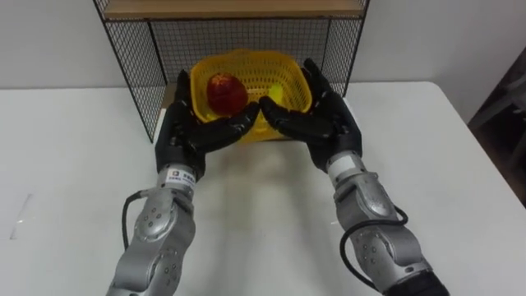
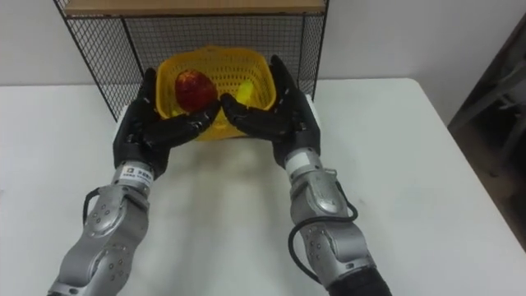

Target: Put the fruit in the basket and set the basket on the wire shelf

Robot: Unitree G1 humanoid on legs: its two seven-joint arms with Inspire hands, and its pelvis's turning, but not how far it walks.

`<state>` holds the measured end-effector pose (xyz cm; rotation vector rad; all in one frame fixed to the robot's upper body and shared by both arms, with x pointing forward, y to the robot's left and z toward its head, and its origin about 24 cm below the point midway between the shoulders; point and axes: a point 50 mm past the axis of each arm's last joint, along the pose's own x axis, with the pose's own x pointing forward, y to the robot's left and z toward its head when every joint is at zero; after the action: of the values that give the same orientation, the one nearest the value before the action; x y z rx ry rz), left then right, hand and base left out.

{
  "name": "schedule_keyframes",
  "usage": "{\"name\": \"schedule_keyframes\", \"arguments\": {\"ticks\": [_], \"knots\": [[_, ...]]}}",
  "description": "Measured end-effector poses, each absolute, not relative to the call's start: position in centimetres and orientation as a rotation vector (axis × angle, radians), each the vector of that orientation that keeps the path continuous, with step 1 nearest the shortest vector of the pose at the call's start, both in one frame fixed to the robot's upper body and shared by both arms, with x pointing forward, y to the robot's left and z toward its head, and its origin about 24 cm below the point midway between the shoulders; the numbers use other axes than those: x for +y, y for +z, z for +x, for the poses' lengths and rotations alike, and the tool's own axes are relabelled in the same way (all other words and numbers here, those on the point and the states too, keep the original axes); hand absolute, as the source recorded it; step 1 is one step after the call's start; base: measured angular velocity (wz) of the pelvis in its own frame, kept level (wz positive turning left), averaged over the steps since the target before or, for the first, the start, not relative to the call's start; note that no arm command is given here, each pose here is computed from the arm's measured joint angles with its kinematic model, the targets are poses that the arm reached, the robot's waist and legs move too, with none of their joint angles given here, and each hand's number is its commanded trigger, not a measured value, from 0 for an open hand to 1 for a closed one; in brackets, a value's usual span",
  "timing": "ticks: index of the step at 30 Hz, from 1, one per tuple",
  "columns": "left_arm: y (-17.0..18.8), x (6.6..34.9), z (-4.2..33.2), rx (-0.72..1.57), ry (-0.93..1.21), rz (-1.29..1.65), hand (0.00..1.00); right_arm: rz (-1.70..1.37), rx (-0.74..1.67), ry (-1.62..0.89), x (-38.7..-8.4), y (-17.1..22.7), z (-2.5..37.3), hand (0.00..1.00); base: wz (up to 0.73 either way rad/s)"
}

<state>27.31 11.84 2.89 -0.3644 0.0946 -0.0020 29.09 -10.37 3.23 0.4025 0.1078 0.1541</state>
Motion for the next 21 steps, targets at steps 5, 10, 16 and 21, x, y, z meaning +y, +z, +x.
{"name": "schedule_keyframes", "arguments": {"ticks": [5,10,16,21], "knots": [[2.2,11.4,27.5,0.16,0.018,-0.375,0.0,0.382,0.147,0.134,-10.5,2.9,29.3,0.0,0.02],[1.4,11.4,27.7,0.22,0.03,-0.347,0.0,0.358,0.221,0.124,-10.8,1.8,29.6,0.0,0.06],[0.5,11.6,27.6,0.316,0.05,-0.318,0.0,0.342,0.339,0.11,-10.8,0.4,30.2,0.0,0.03],[0.9,11.3,29.3,0.342,0.045,-0.289,0.0,0.366,0.347,0.089,-11.4,1.1,31.1,0.0,0.01]]}}
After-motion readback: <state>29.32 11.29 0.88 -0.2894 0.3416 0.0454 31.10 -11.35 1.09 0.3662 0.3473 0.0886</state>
